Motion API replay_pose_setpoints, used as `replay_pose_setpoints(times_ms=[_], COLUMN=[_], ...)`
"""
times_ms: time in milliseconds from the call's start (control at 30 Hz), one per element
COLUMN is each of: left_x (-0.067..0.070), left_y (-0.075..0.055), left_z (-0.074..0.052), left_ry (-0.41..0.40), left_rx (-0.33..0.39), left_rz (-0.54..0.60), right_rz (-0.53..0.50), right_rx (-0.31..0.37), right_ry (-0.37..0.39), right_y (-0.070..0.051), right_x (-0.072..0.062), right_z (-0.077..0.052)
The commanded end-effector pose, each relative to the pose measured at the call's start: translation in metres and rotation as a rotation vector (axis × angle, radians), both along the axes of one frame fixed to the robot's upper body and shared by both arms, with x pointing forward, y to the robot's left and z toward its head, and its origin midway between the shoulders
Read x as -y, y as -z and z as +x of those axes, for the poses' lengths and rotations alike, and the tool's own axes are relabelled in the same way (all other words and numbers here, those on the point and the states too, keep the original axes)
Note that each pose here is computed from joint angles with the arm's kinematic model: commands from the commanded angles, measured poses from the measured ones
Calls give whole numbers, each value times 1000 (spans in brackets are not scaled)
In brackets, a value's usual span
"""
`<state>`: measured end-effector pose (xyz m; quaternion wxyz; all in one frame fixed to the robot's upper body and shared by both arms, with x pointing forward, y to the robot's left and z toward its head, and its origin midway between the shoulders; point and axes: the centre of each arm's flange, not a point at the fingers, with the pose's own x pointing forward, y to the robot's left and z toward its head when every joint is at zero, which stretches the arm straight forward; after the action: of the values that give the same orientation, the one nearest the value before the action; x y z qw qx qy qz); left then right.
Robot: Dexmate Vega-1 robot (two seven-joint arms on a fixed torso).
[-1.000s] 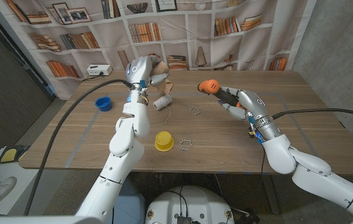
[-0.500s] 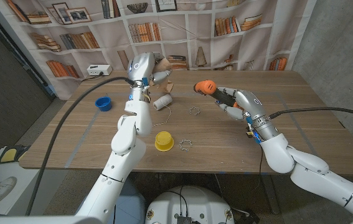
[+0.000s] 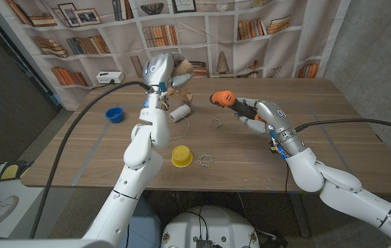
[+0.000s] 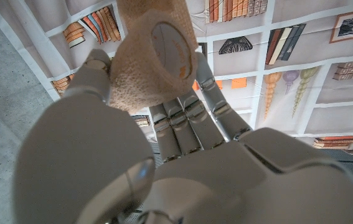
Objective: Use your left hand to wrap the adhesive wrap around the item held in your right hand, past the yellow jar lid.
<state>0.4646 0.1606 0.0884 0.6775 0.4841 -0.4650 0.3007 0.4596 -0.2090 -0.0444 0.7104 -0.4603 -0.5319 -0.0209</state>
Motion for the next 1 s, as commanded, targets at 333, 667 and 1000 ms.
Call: replay_pose_setpoints(times_ms=[333, 667, 1000], left_x=[12, 16, 24], left_y=[-5, -6, -7], left_z=[-11, -10, -7], left_ry=[29, 43, 73], left_rx=[31, 25, 29], left_rz=[27, 45, 60], right_rz=[-62, -66, -76], right_rx=[9, 7, 10], right_ry=[-52, -65, -81], right_y=[-2, 0, -2], right_x=[-24, -29, -39], right_z=[-5, -6, -7])
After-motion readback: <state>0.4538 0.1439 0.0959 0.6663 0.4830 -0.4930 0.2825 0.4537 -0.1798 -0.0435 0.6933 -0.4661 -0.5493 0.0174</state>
